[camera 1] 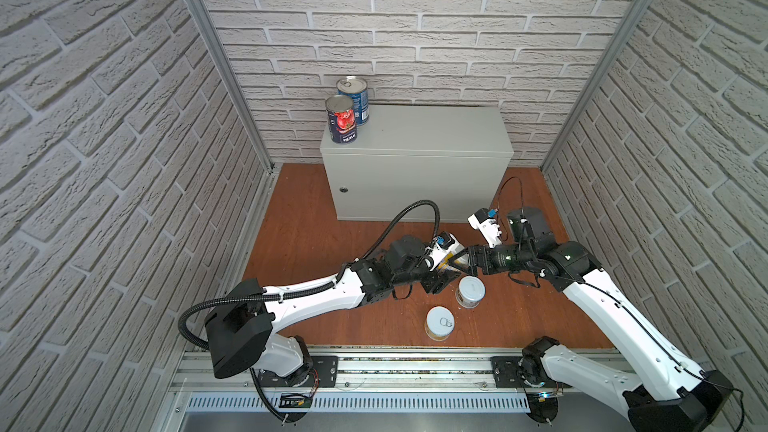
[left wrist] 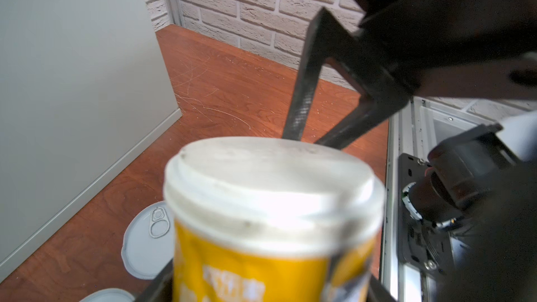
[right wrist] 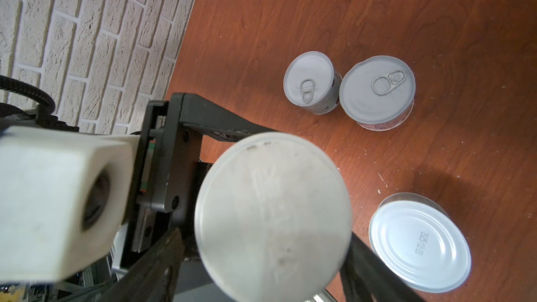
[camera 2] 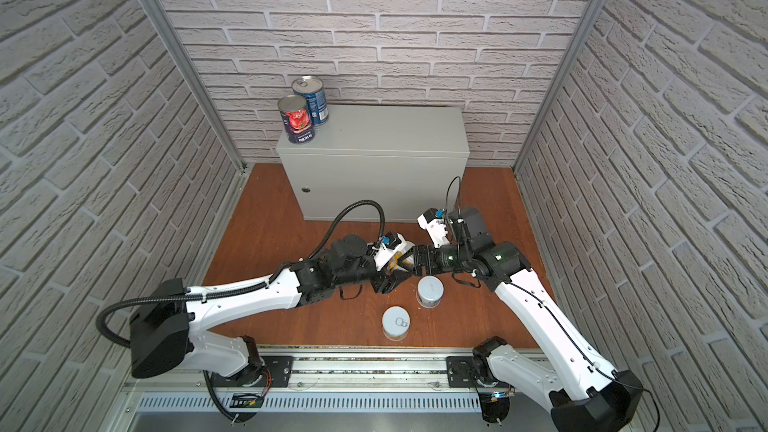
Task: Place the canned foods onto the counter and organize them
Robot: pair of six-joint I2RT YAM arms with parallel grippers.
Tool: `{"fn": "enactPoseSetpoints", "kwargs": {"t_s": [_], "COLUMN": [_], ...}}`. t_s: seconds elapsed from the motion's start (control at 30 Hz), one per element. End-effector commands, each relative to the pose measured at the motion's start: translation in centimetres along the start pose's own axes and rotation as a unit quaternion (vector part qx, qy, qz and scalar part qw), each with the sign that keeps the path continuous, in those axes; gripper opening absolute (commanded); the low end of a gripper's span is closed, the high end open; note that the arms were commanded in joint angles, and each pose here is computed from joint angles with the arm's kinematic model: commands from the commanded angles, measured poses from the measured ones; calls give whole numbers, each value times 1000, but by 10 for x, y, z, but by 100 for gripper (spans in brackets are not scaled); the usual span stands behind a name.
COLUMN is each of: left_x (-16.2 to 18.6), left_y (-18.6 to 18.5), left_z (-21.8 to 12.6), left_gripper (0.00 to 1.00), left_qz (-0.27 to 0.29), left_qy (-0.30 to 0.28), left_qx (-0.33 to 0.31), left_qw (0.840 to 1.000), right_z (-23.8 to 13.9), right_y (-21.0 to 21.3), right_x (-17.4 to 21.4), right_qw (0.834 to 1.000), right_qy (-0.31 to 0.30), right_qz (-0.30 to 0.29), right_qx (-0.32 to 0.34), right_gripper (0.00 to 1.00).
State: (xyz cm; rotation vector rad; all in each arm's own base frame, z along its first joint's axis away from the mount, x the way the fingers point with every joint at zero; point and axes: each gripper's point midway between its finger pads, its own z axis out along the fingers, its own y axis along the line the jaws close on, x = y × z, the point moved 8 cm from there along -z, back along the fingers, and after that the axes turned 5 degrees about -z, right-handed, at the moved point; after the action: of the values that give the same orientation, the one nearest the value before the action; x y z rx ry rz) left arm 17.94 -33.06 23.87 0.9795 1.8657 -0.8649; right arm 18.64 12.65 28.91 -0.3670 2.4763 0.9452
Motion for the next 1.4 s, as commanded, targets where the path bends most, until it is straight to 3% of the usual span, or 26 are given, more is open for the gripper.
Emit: {"fn": "enactPoseSetpoints", "kwargs": {"t_s": [0.0, 0.6, 1.23, 1.37], "left_x": [-30, -31, -41, -46], "left_y": [7, 35, 35, 32], "left_z": [-2, -4, -2, -2], "left_gripper": [50, 48, 48, 42], "left_qz": [-17, -82, -76, -75], "left_qy": [-55, -59, -74, -79], "left_qx": [-25, -68, -48, -34], "left_qw": [998, 993, 993, 993], "right_z": [-13, -15, -4, -2], "right_y": [7, -6, -25, -27], "right_x": [-3, 9, 38, 39], "right_qw": [999, 998, 994, 994], "right_qy": [-26, -35, -88, -93], "right_qz": [-25, -19, 17, 20], "right_qx": [0, 58, 56, 53], "right_gripper": [86, 86, 86, 86]}}
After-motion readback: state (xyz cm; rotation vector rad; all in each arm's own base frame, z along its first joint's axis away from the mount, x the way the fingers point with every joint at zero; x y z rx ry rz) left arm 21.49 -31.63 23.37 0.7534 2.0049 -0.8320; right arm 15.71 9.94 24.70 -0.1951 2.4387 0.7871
